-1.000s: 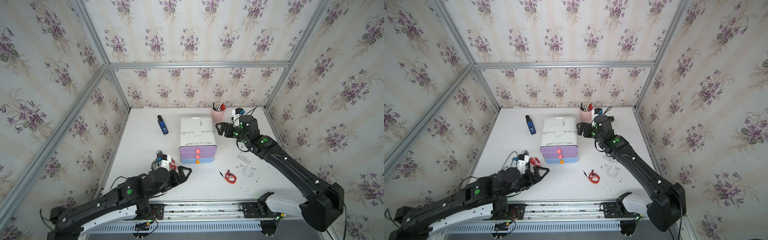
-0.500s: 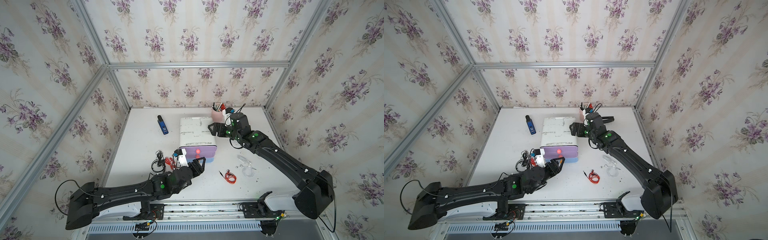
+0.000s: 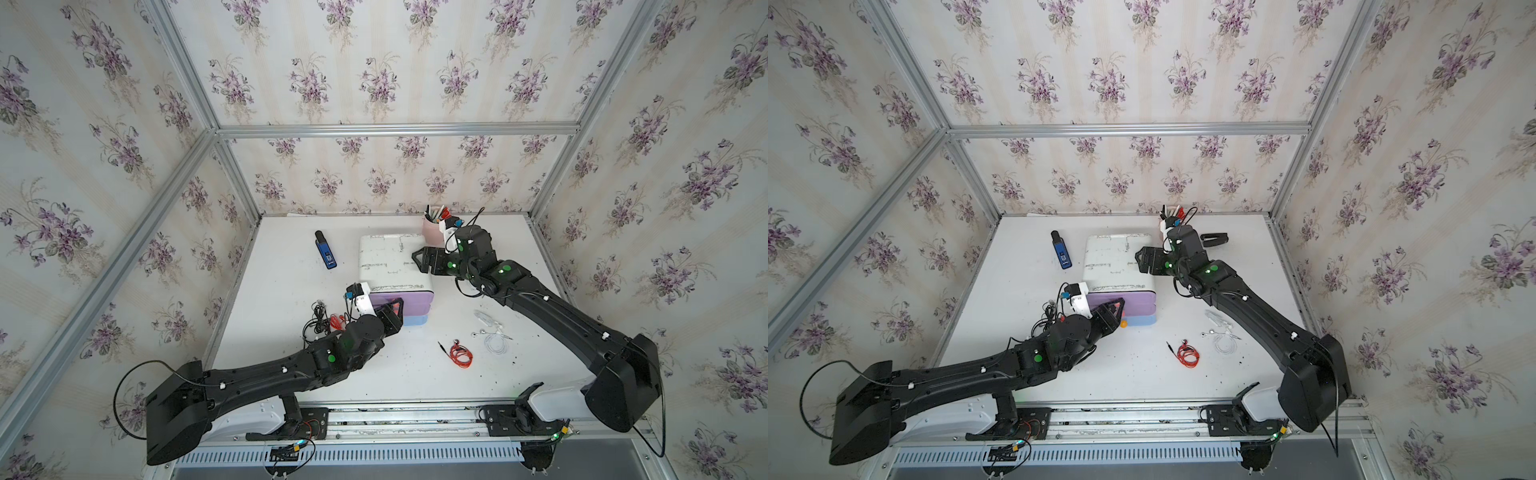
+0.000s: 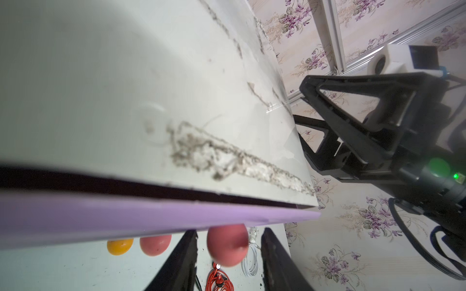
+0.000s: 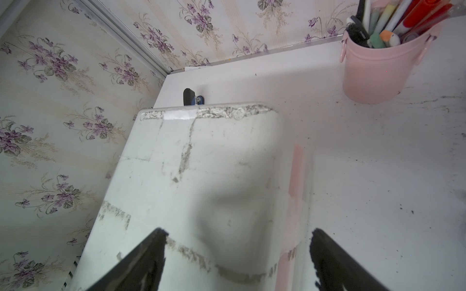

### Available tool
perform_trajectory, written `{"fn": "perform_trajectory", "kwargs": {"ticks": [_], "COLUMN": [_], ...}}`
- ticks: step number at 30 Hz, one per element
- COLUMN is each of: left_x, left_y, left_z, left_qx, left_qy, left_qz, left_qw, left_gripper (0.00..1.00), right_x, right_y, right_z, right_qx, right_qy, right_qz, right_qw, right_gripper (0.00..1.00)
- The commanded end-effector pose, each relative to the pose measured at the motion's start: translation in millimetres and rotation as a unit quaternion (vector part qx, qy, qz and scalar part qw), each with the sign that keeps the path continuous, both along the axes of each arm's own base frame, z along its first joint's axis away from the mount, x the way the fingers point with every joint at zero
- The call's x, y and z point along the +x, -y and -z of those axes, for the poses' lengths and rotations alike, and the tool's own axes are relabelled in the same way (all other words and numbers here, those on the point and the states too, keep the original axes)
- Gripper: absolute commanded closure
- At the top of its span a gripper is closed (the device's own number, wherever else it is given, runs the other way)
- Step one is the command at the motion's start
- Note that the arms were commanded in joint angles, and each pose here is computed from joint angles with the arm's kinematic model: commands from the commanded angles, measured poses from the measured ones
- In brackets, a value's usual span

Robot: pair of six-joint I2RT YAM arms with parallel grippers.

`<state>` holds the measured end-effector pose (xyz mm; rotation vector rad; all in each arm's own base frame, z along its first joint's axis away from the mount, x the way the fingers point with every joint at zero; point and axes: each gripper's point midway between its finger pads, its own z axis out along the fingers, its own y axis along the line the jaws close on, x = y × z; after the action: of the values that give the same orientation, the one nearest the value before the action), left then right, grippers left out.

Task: Place the wired earphones into the drawer by color
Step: Open the drawer in the storage box.

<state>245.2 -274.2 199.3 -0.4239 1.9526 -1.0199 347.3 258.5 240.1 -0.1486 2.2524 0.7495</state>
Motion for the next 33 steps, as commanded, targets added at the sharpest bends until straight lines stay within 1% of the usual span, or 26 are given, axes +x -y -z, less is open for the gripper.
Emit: {"fn": "perform_trajectory", "kwargs": {"ticks": [1,2,3,5,10,13,17,22,28,30,33], "left_x": [3.8,4.5,4.3,4.3,2.0,-5.7,-28.4,-58.7,-101.9,-112.5,-123.4], "left_y": [1.3,2.5,3.8,5.9,4.1,4.6,3.9,4.5,5.3,6.8,6.7], "left_z": [-8.0,-9.3,-9.5,-8.3,-3.3,-2.5,3.5,11.6,18.8,20.3,14.3], "left_qx": [0.007,0.013,0.020,0.018,0.024,0.028,0.029,0.035,0.020,0.027,0.032], "left_qy": [0.015,0.016,0.017,0.015,0.009,0.001,-0.015,-0.041,-0.072,-0.078,-0.072], "left_qz": [0.004,0.007,0.011,0.014,0.017,0.035,0.051,0.062,0.070,0.074,0.075], "left_qw": [1.000,1.000,1.000,1.000,1.000,0.999,0.998,0.997,0.995,0.994,0.994], "left_gripper": [0.63,0.68,0.71,0.72,0.79,0.81,0.82,0.82,0.83,0.83,0.83], "right_x": [2.2,1.5,1.9,1.0,-0.1,-2.0,-3.9,-1.1,-1.1,-1.7,-4.3], "right_y": [-5.6,-8.4,-9.6,-12.2,-14.8,-16.1,-15.7,-11.8,-9.6,-9.2,-10.5], "right_z": [-3.9,-3.0,-2.4,-0.8,-1.0,-3.4,-1.8,12.8,18.4,17.6,15.3], "right_qx": [0.006,0.005,0.003,0.000,-0.004,-0.004,-0.013,-0.034,-0.045,-0.044,-0.039], "right_qy": [0.006,0.005,0.005,0.004,0.005,0.005,0.005,-0.017,-0.024,-0.025,-0.024], "right_qz": [0.002,0.000,0.000,-0.002,-0.001,0.000,0.007,0.025,0.031,0.033,0.032], "right_qw": [1.000,1.000,1.000,1.000,1.000,1.000,1.000,0.999,0.998,0.998,0.998], "right_gripper": [0.09,0.09,0.09,0.09,0.09,0.10,0.10,0.11,0.11,0.11,0.11]}}
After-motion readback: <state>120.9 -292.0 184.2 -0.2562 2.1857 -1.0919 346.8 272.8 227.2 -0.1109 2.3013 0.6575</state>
